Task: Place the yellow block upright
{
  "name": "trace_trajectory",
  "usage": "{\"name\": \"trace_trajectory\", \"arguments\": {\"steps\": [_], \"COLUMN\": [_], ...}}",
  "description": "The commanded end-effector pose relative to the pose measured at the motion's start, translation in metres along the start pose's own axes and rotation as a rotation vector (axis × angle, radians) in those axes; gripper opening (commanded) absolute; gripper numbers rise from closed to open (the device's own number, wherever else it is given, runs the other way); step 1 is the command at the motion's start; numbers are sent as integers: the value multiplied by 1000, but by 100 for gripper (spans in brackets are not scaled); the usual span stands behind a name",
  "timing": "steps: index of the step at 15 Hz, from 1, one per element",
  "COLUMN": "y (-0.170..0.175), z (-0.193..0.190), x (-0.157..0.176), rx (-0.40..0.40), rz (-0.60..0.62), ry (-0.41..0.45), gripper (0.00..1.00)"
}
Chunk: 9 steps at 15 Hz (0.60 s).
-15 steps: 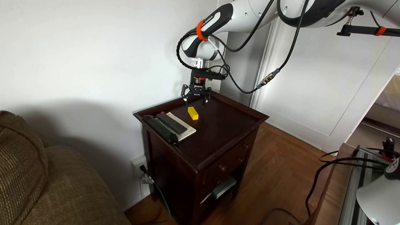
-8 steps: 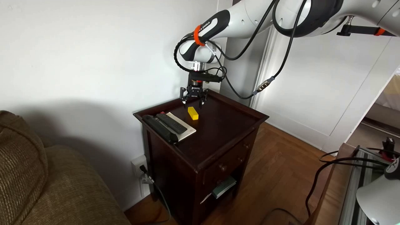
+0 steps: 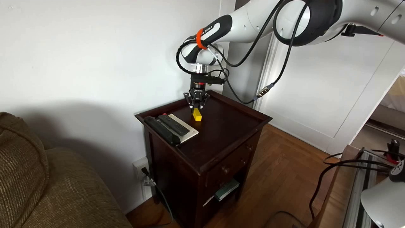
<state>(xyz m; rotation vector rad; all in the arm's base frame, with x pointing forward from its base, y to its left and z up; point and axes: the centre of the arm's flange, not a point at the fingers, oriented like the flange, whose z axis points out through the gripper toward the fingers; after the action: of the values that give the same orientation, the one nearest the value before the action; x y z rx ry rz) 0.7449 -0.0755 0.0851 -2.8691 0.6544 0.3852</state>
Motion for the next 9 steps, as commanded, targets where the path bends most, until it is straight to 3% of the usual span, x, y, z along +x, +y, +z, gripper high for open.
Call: {"name": "trace_trajectory", "arguments": {"steps": [1,4,9], "y": [4,13,17], "z": [0,-6,-21], "x": [11,1,-10], "rx": [23,30,3], "rz": [79,191,309], "ry": [-45,-49,40], "gripper": [8,8,8]}}
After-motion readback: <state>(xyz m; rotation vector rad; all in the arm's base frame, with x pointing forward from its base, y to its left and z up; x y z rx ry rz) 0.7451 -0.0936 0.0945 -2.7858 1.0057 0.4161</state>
